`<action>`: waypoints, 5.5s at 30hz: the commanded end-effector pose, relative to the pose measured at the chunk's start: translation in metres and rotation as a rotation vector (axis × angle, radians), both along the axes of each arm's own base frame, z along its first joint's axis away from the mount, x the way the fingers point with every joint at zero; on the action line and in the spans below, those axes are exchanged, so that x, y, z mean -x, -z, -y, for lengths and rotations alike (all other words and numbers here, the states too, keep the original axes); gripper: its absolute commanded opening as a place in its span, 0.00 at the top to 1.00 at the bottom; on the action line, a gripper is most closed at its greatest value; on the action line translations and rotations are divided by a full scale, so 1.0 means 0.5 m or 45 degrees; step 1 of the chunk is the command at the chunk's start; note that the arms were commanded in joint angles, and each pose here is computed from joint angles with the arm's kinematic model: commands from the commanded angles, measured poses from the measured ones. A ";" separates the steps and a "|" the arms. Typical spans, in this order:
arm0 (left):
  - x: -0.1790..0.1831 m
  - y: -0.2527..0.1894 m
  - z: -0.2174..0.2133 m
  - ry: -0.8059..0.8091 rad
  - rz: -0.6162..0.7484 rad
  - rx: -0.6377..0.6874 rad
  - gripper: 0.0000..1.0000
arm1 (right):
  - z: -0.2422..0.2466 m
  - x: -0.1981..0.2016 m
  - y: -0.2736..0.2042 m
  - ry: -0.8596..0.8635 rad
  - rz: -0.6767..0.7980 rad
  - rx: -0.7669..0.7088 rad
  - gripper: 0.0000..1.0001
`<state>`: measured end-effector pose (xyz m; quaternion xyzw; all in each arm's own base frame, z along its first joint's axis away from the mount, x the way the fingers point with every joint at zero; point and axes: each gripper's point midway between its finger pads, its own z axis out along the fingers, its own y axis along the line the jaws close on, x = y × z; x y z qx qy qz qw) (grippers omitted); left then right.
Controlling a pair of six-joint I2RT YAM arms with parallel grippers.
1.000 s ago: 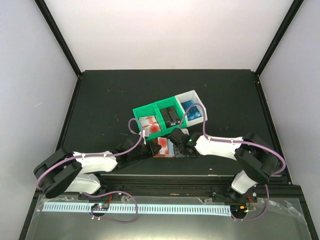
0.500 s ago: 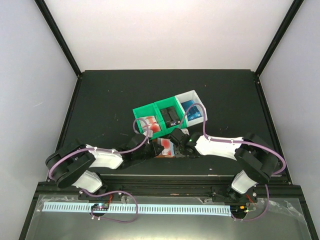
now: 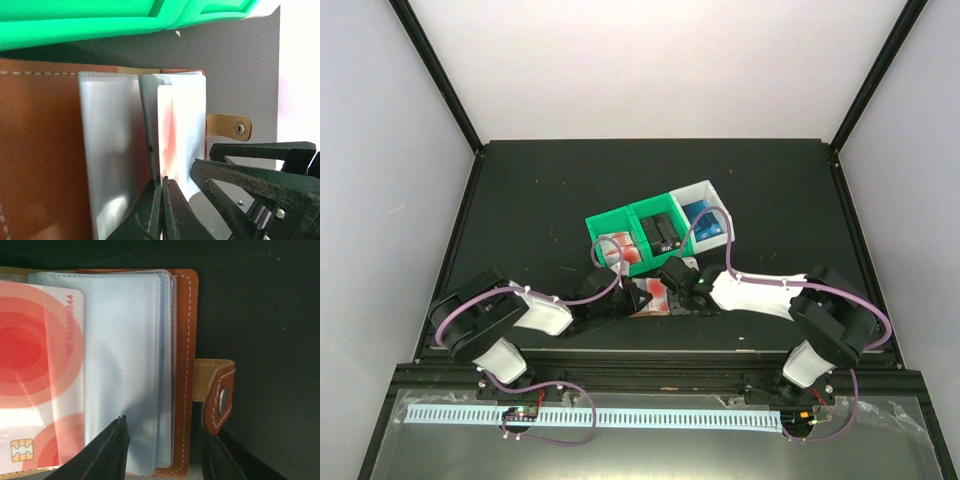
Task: Put the credit cards into the card holder
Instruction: Insert the credit card into the card holder.
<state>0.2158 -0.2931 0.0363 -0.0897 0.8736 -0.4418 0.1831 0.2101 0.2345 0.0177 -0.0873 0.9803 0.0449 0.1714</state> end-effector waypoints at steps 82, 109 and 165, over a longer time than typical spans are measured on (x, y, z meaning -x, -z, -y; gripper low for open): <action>0.035 -0.001 0.103 0.361 0.037 -0.133 0.92 | -0.031 0.021 -0.009 0.066 -0.036 -0.279 0.46; -0.008 -0.008 0.097 0.299 0.092 -0.285 0.67 | 0.006 -0.010 -0.076 0.144 0.112 -0.289 0.42; -0.013 0.007 0.152 0.599 0.372 -0.455 0.76 | 0.034 -0.027 -0.009 0.121 0.010 -0.346 0.61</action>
